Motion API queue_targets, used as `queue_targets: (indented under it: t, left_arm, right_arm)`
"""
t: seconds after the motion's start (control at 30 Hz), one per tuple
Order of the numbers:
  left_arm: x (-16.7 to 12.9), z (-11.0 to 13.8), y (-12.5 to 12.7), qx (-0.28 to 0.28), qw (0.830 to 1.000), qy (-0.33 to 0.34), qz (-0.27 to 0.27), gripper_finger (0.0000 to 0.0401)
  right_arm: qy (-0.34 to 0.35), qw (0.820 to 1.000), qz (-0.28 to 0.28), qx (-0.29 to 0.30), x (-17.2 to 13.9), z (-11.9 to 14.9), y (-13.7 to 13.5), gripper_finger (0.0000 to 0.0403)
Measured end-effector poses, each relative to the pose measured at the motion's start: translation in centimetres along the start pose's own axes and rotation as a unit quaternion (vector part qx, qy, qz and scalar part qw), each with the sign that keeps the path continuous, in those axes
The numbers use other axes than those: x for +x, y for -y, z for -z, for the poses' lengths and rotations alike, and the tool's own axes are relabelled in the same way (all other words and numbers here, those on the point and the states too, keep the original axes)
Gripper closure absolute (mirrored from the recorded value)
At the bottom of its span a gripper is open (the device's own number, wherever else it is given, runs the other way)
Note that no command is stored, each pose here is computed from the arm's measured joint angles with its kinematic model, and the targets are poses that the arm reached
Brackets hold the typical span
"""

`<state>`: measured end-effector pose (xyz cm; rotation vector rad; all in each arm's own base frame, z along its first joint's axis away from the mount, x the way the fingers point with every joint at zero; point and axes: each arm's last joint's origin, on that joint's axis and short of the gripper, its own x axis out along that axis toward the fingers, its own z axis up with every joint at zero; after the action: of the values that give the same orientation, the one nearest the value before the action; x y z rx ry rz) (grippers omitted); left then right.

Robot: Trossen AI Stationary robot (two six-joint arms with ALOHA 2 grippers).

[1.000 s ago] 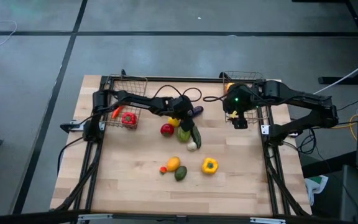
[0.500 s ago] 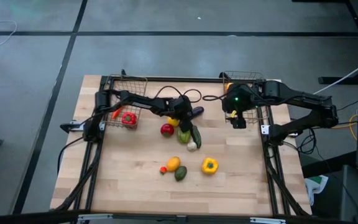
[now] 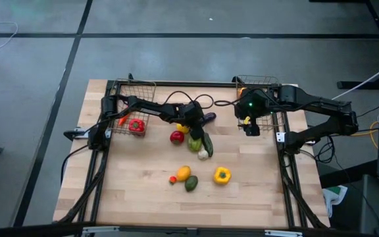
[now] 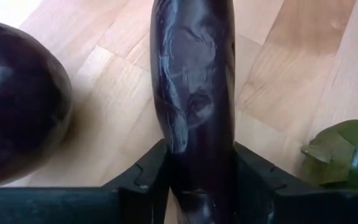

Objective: Sort produce into baskets
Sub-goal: Put the violet eggplant into the left gold wire basket

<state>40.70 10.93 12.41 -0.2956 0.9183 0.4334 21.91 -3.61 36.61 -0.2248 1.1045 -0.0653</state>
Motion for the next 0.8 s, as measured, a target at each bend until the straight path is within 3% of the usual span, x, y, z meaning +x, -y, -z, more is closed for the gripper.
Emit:
queue_targets:
  t: [0.2, 0.37, 0.8]
  left_arm:
    - [-0.6, -0.4, 0.0, -0.012, 1.0, 0.008, 0.002, 0.026]
    - [-2.8, -1.7, -0.2, -0.016, 0.999, 0.039, 0.007, 0.0259]
    - [-13.7, -4.5, -3.9, -0.043, 0.994, 0.094, -0.024, 0.0258]
  right_arm:
    - [0.0, 1.0, 0.0, 0.0, 0.0, 0.0, 0.0, 0.0031]
    - [0.0, 1.0, 0.0, 0.0, 0.0, 0.0, 0.0, 0.0031]
    - [0.002, 1.0, 0.002, 0.0, 0.0, -0.1, 0.0, 0.0031]
